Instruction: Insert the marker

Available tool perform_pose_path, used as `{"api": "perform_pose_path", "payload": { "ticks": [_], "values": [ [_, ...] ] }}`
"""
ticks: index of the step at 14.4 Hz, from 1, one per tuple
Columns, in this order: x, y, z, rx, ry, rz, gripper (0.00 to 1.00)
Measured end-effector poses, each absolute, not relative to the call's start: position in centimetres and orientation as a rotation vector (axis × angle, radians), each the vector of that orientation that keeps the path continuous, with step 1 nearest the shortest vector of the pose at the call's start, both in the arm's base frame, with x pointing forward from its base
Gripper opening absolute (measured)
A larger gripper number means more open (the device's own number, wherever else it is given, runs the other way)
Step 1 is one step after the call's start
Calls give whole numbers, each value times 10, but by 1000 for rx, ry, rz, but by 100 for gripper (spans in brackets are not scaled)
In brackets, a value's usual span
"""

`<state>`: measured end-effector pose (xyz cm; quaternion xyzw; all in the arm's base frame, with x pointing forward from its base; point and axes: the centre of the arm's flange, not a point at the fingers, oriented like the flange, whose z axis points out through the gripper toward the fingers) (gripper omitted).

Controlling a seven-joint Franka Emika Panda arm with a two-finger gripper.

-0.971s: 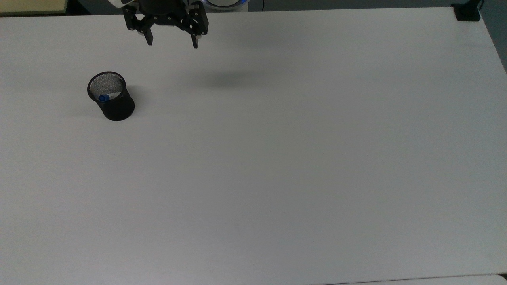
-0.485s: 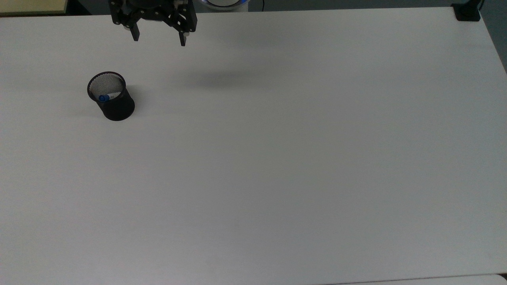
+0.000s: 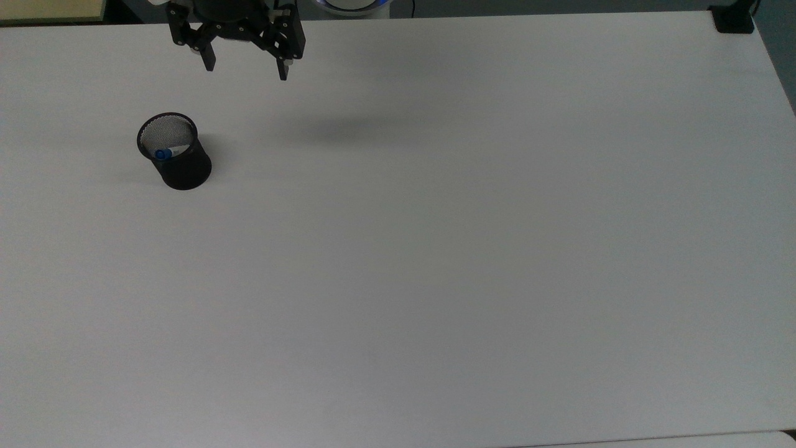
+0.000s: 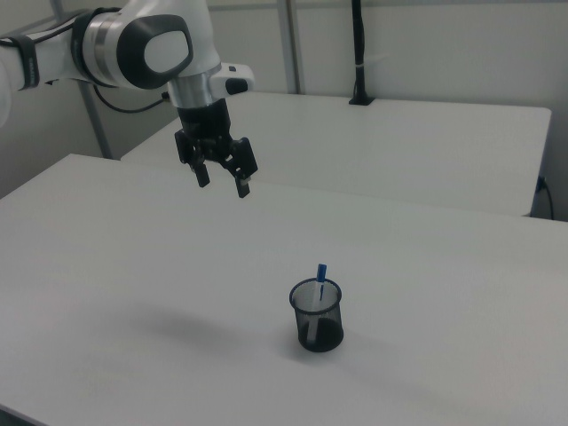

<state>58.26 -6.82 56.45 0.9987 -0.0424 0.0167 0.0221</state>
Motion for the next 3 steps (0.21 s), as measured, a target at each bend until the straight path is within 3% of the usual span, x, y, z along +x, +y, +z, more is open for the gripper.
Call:
{"api": "perform_pose_path", "payload": {
  "ticks": [3],
  "values": [
    [583,-68,566,3093,-143,58,100]
  ]
}}
